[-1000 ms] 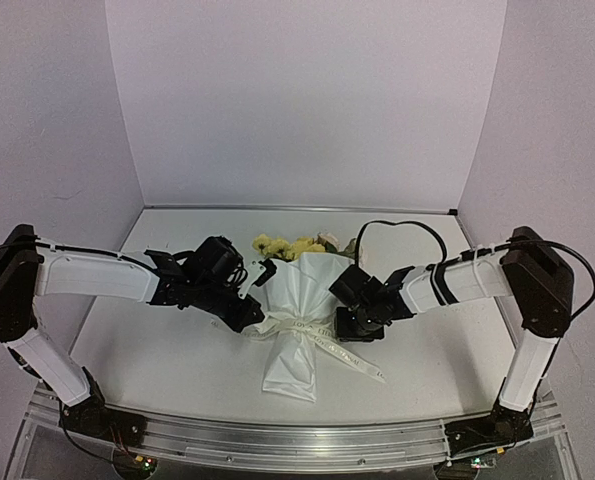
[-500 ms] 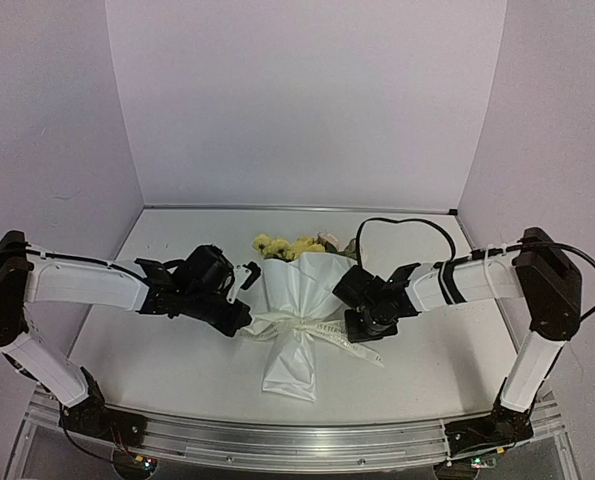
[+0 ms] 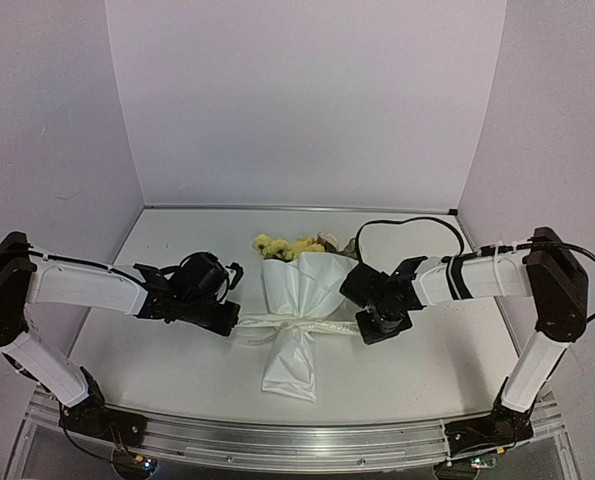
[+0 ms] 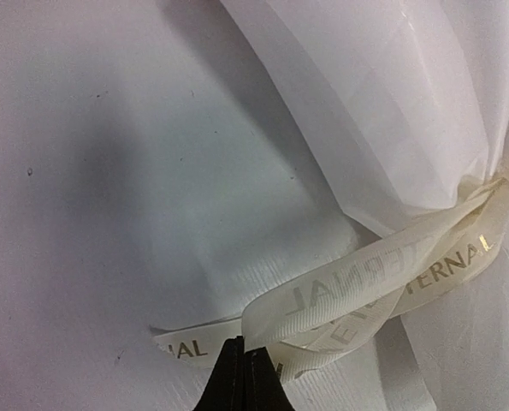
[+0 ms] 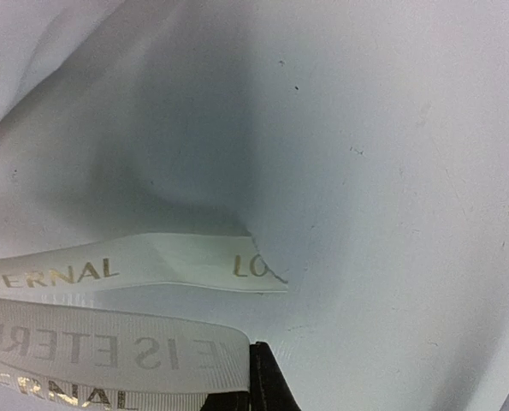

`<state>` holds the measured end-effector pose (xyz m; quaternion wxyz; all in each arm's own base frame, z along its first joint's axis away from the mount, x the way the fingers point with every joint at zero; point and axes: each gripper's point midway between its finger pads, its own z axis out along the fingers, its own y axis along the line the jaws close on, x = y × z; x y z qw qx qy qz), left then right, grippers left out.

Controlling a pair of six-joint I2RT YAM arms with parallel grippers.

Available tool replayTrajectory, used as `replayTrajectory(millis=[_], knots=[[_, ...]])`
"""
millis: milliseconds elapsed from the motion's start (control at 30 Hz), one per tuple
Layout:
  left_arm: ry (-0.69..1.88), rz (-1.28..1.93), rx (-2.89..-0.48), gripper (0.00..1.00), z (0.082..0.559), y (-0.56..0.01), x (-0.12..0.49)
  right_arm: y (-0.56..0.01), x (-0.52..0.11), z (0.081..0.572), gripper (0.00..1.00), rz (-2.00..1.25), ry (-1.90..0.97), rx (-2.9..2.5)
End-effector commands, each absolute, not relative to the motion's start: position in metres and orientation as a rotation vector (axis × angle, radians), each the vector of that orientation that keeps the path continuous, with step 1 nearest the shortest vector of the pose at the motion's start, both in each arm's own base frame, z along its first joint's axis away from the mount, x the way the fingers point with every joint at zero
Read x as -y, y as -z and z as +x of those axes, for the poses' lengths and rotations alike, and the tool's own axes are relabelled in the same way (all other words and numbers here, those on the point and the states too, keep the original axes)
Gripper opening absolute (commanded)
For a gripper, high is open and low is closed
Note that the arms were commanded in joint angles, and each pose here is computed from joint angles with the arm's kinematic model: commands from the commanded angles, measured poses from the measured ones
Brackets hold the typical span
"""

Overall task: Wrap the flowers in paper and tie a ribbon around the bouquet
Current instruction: Tie the half-tied ribbon around the folded bouquet.

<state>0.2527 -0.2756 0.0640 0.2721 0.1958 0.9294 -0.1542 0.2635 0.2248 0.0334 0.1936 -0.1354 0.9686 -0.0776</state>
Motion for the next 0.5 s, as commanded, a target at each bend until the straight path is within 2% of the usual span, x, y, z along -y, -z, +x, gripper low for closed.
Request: replayTrajectory(millis=[0, 200, 467], knots=[[0.362, 0.364, -2.514, 0.0, 0.268, -0.063, 0.255, -0.047, -0.199, 0.263, 0.0, -0.372, 0.327, -2.691], [0.437, 0.288, -2.561, 0.0, 0.267, -0.055, 0.251, -0.041, -0.165, 0.257, 0.0, -0.298, 0.393, -2.715], [0.428, 0.162, -2.626, 0.0, 0.27, -0.038, 0.238, -0.04, -0.15, 0.255, 0.0, -0.259, 0.42, -2.726]])
